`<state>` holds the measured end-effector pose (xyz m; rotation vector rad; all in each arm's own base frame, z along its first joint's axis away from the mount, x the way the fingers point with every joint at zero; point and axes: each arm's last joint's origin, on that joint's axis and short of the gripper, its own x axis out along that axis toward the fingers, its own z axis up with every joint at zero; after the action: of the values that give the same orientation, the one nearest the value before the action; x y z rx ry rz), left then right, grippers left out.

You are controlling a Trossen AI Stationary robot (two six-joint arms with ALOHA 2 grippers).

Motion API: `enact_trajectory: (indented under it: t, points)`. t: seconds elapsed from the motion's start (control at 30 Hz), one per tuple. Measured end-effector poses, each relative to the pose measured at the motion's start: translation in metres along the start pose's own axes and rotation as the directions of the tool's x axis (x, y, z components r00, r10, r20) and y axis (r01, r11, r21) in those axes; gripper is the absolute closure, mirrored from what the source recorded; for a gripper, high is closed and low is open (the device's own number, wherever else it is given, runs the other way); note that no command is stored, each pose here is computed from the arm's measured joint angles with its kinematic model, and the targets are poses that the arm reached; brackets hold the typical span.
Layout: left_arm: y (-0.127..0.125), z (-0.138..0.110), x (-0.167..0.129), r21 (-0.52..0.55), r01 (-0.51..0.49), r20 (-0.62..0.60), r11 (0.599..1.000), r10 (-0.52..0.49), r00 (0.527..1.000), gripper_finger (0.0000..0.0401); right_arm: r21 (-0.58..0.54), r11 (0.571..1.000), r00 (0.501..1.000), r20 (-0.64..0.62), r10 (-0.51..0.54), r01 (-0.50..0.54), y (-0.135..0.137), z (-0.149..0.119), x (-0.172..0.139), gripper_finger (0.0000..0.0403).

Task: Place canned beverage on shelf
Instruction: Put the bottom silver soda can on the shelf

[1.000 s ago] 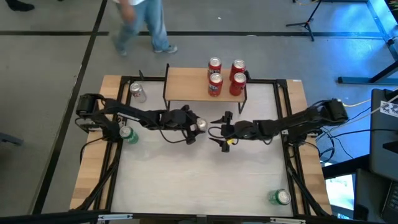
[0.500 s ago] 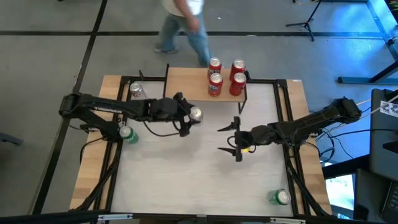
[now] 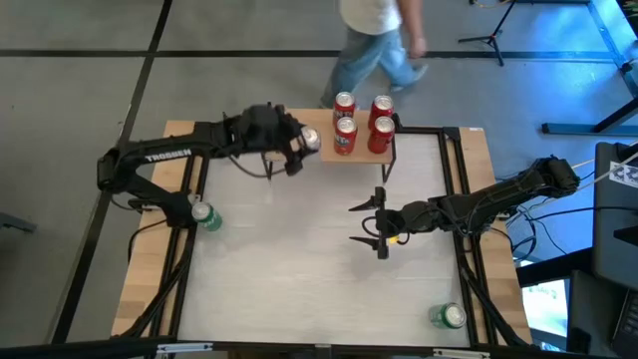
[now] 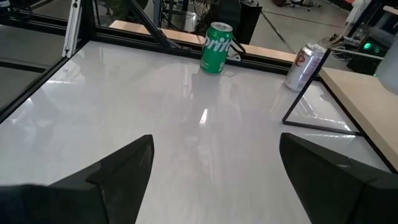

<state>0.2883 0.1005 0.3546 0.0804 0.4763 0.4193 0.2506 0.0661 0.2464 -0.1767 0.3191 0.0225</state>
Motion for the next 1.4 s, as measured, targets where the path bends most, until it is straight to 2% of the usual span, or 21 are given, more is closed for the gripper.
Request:
enact_trajectory:
  t: [0.17, 0.27, 0.53, 0.7, 0.97, 1.27, 1.4]
  points:
    - [0.040, -0.008, 0.015, -0.049, 0.054, 0.011, 0.997, -0.054, 0.998, 0.0112, 0.001, 1.000, 1.000, 0.003, -0.003, 0.003, 0.000, 0.000, 0.000, 0.0059]
    - [0.059, -0.011, 0.026, -0.061, 0.091, 0.013, 0.994, -0.091, 0.996, 0.0112, 0.000, 0.999, 0.999, 0.000, -0.047, 0.047, -0.002, 0.000, 0.000, 0.0059]
    - [0.097, -0.001, 0.056, -0.036, 0.075, -0.074, 0.997, -0.078, 0.994, 0.0112, -0.024, 0.987, 0.987, -0.010, -0.160, 0.159, -0.005, 0.000, 0.000, 0.0059]
    - [0.112, -0.004, 0.072, -0.025, 0.060, -0.105, 0.998, -0.062, 0.993, 0.0112, -0.025, 0.984, 0.984, -0.012, -0.176, 0.176, -0.005, 0.000, 0.000, 0.0059]
    - [0.135, -0.023, 0.093, -0.064, 0.120, -0.118, 0.991, -0.127, 0.985, 0.0112, -0.025, 0.984, 0.984, -0.011, -0.177, 0.176, -0.005, 0.000, 0.000, 0.0059]
    - [0.137, -0.026, 0.097, -0.053, 0.220, -0.078, 0.974, -0.223, 0.972, 0.0112, 0.000, 0.985, 0.985, -0.014, -0.173, 0.173, -0.005, 0.000, 0.000, 0.0059]
    - [0.138, -0.025, 0.097, -0.035, 0.197, -0.075, 0.980, -0.199, 0.977, 0.0112, 0.000, 0.985, 0.985, -0.018, -0.173, 0.173, -0.005, -0.001, 0.000, 0.0059]
